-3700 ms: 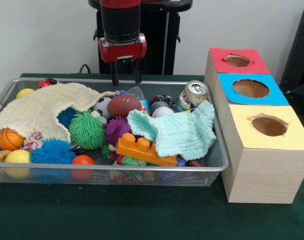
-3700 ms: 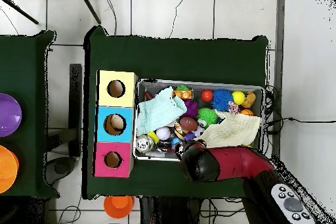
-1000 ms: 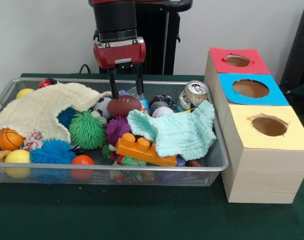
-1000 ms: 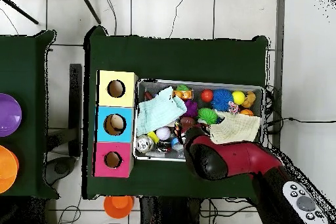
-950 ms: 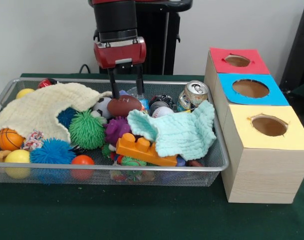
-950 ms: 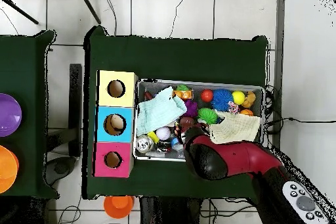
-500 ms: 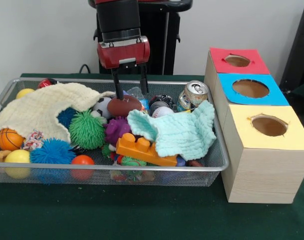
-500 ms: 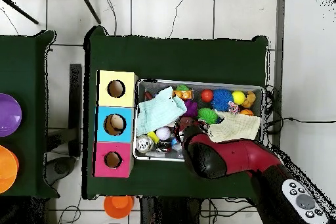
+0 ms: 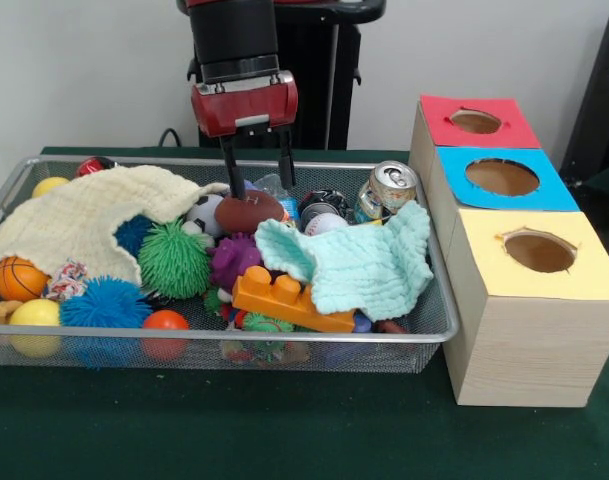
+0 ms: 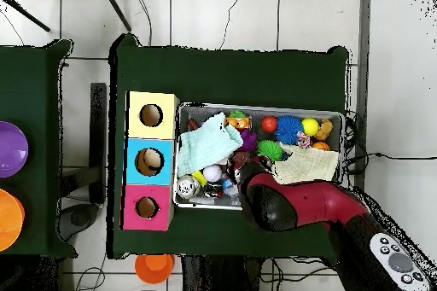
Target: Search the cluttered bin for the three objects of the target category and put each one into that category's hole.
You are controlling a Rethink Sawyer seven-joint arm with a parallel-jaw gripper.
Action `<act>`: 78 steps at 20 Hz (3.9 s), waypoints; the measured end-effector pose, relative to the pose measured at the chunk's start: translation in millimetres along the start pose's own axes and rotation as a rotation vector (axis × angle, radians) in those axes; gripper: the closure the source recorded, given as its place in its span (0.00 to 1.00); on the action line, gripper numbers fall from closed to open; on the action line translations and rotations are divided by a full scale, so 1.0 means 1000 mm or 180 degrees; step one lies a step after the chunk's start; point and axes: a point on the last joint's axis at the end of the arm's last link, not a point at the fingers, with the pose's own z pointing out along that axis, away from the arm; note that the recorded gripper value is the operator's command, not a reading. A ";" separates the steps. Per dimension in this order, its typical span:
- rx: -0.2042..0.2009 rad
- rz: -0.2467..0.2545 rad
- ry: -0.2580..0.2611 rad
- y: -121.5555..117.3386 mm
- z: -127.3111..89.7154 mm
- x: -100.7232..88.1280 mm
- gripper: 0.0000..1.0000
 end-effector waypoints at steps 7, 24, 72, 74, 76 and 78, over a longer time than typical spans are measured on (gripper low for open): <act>-0.0080 0.0009 0.0243 0.002 0.000 0.009 0.00; -0.0415 -0.0652 0.1261 0.125 0.029 0.041 0.00; 0.0072 -0.1209 0.1140 0.049 0.045 0.102 0.00; 0.0064 -0.1209 0.1153 0.049 0.048 0.105 0.00; 0.0057 -0.1200 0.1159 0.048 0.051 0.106 0.00; 0.0053 -0.1187 0.1163 0.047 0.055 0.106 0.00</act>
